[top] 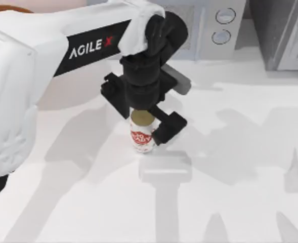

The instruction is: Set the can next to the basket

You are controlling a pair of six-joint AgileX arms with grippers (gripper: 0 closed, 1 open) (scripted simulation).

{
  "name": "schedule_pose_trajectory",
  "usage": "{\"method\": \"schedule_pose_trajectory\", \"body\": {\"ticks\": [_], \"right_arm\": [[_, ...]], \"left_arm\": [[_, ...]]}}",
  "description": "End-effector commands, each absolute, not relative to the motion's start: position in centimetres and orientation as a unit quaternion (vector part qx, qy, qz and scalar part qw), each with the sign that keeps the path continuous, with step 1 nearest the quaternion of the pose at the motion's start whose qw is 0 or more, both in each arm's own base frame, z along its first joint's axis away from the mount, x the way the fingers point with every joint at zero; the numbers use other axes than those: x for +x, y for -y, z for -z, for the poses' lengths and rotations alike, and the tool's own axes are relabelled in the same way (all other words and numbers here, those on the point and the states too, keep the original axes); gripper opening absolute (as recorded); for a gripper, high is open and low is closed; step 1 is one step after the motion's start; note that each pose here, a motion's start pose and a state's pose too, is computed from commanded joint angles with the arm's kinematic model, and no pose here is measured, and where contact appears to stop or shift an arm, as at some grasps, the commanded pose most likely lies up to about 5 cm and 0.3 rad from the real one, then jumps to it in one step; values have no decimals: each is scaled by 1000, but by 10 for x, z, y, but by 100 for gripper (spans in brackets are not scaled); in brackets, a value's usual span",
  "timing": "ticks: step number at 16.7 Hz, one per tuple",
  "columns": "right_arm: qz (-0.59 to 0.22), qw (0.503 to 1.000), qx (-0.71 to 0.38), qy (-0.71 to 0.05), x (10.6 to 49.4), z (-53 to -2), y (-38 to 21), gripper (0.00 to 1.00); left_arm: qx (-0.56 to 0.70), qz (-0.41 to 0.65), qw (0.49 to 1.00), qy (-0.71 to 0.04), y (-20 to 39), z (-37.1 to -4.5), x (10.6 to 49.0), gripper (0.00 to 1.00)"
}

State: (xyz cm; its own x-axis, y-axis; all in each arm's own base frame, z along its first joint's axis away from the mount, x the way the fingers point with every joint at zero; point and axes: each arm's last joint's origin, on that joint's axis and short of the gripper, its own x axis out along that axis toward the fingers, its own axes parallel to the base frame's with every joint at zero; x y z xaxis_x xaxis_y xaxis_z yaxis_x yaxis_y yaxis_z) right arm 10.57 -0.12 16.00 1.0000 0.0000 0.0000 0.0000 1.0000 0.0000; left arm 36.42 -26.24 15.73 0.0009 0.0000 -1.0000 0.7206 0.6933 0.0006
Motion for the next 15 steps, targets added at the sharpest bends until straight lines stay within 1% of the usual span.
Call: {"method": "schedule_pose_trajectory", "body": {"ticks": [11, 12, 15], "right_arm": [[0, 1000, 0, 0, 106, -160, 1, 100], [0, 1000, 0, 0, 106, -160, 1, 100], [0, 1000, 0, 0, 106, -160, 1, 100]], "left_arm": [[277, 277, 651, -650, 262, -157, 364, 2], [277, 277, 651, -650, 262, -157, 364, 0], [277, 277, 651, -650, 262, -157, 364, 0]]}}
